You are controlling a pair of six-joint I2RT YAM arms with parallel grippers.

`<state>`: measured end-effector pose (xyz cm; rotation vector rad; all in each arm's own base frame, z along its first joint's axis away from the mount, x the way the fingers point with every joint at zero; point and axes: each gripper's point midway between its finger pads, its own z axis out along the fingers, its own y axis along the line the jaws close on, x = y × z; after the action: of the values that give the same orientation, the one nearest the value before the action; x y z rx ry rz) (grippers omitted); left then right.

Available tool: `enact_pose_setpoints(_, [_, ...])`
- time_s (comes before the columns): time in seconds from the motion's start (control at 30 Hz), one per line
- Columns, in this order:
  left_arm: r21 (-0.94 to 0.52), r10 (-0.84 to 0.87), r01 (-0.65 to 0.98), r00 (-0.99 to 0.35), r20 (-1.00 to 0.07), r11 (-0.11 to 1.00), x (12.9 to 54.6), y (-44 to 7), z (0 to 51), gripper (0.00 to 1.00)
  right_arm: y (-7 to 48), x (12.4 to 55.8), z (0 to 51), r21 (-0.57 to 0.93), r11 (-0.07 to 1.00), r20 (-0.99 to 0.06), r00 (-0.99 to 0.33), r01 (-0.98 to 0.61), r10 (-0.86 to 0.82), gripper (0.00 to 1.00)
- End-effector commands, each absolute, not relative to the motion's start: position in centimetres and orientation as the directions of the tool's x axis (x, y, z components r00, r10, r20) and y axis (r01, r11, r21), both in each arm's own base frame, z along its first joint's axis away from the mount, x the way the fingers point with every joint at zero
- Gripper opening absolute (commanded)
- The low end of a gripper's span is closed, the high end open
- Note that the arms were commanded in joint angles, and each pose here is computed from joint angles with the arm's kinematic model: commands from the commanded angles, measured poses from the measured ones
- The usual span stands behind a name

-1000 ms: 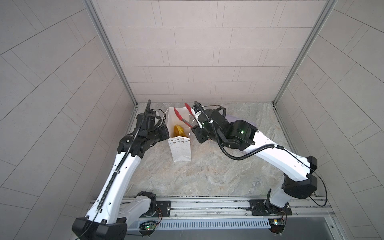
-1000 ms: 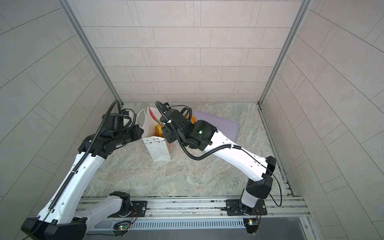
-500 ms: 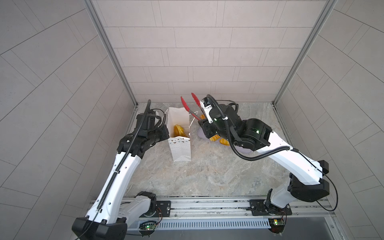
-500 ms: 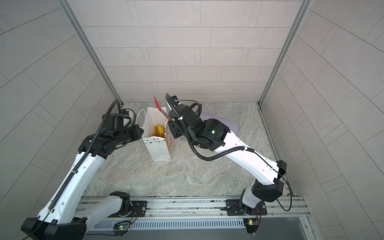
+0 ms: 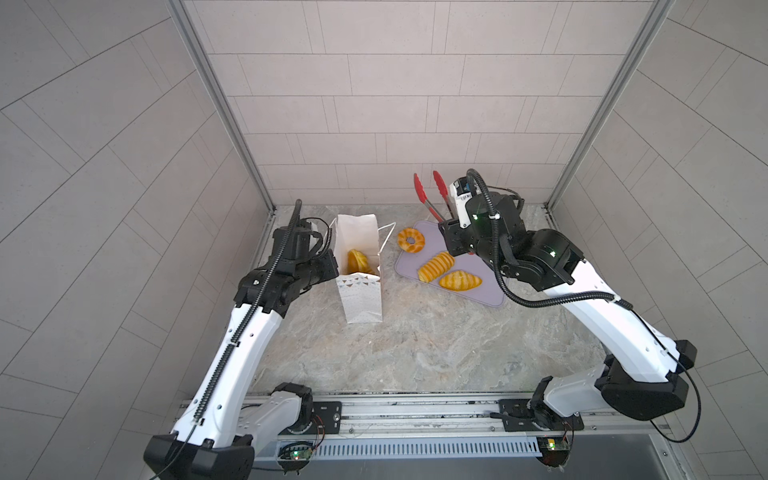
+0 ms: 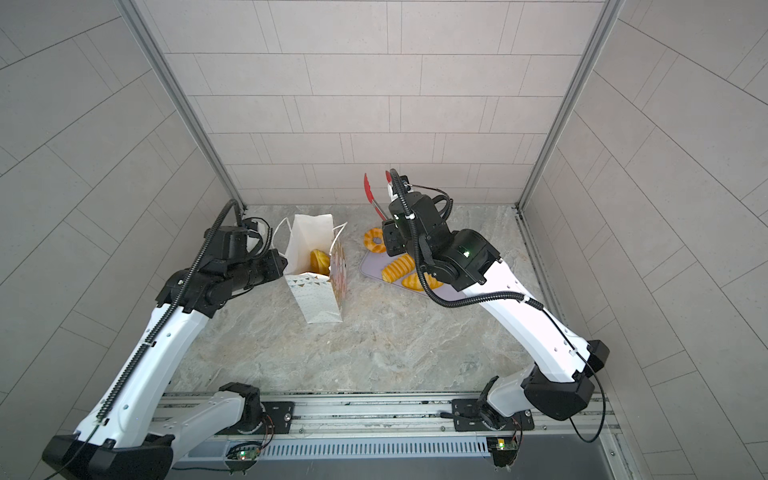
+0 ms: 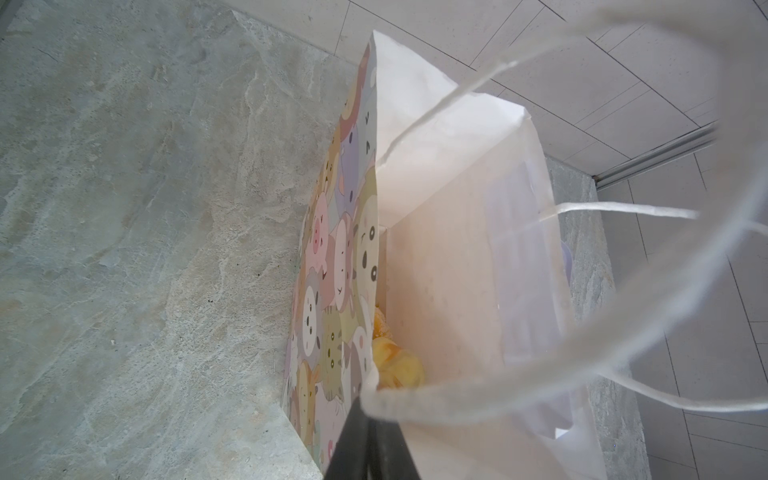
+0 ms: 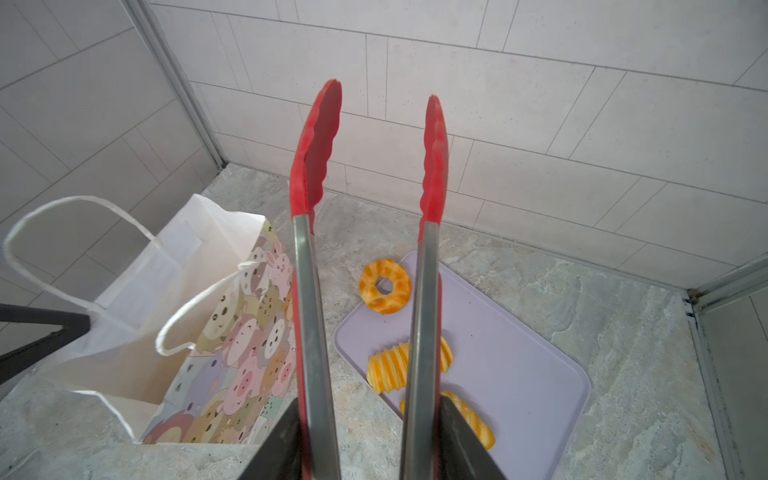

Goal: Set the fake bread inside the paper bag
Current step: 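Move the empty tongs back over the bread tray with the right gripper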

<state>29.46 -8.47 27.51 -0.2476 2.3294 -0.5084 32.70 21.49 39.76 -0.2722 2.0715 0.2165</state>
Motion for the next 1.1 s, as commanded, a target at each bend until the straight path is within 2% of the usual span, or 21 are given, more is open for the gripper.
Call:
enact_pose_setpoints(0.0, [-0.433,-0.319,-0.025,-0.714,-0.623,0.901,29.2,-8.6,27.7,0.11,21.0,33.5,39.7,0.112,0.953,-0.87,-0.491,-0.28,-0.042,0.47])
enact_pose_setpoints(0.33, [-0.429,-0.318,-0.029,-0.716,-0.621,0.903,29.2,-8.5,27.6,0.11,20.6,37.0,33.8,0.14,0.959,-0.79,-0.611,-0.248,-0.043,0.45])
enact_pose_setpoints(1.07, [-0.417,-0.308,-0.033,-0.726,-0.615,0.909,29.2,-8.4,26.8,0.11,21.9,42.5,21.9,0.111,0.972,-0.616,-0.782,-0.208,-0.097,0.46])
